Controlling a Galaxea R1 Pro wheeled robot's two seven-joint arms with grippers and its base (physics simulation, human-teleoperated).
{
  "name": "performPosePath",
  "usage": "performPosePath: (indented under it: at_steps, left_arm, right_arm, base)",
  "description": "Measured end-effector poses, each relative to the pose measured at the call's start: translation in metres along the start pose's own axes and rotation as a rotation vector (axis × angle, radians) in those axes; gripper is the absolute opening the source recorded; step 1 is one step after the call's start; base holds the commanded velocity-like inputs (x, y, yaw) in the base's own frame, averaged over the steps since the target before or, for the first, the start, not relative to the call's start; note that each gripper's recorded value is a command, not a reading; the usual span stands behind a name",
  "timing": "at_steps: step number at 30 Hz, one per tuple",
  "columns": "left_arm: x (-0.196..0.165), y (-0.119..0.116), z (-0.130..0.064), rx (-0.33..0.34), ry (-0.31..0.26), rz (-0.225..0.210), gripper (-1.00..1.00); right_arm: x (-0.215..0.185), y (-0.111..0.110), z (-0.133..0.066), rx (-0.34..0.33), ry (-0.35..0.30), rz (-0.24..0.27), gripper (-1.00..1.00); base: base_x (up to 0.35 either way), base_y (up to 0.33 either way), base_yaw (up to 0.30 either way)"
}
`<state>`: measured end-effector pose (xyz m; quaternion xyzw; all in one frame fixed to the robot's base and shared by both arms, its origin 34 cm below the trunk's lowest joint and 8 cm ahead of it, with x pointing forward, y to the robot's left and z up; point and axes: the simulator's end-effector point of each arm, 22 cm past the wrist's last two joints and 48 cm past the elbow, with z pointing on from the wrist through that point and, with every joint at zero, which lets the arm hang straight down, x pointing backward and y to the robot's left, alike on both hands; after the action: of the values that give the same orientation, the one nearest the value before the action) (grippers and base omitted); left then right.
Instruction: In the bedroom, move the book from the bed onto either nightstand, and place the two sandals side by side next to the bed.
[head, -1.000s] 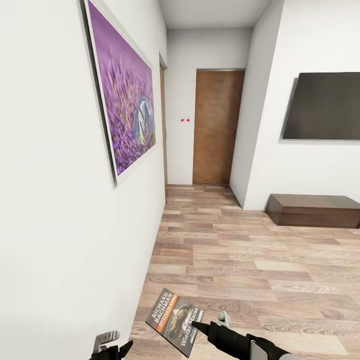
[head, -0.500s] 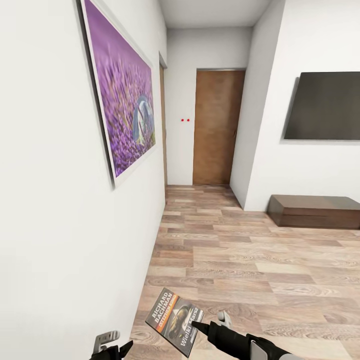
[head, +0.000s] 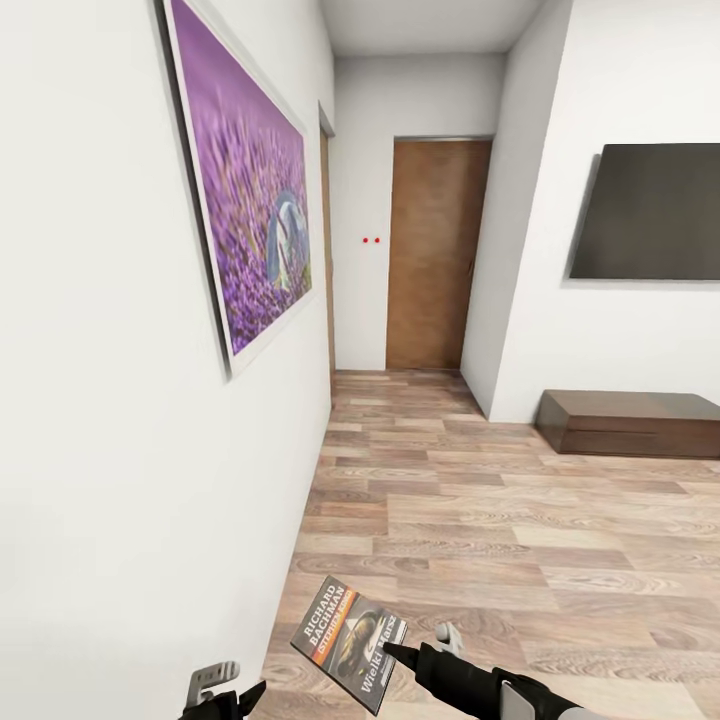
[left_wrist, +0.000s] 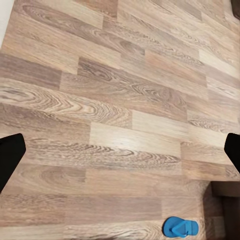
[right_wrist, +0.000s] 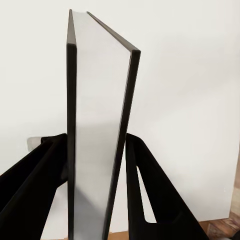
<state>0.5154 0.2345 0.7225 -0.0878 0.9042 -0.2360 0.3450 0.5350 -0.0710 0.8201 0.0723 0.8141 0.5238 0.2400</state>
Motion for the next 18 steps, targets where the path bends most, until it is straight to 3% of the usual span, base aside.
performPosePath:
  at_steps: [11,18]
  left_arm:
    - [0.0002,-0.0003,0.0002,0.000,0.000,0.001,1.00]
    - [0.0004,-0.0006,0.0000,0.000,0.000,0.001,1.00]
  right_arm:
    - [0.0004,0.0001,0.0002,0.000,0.001,-0.001,-1.00]
    - [0.0004,0.0005,0.0002,-0.001,0.001,-0.001,-1.00]
  base:
    - [0.018,0.010,0.000]
    - [0.231,0.000,0.000]
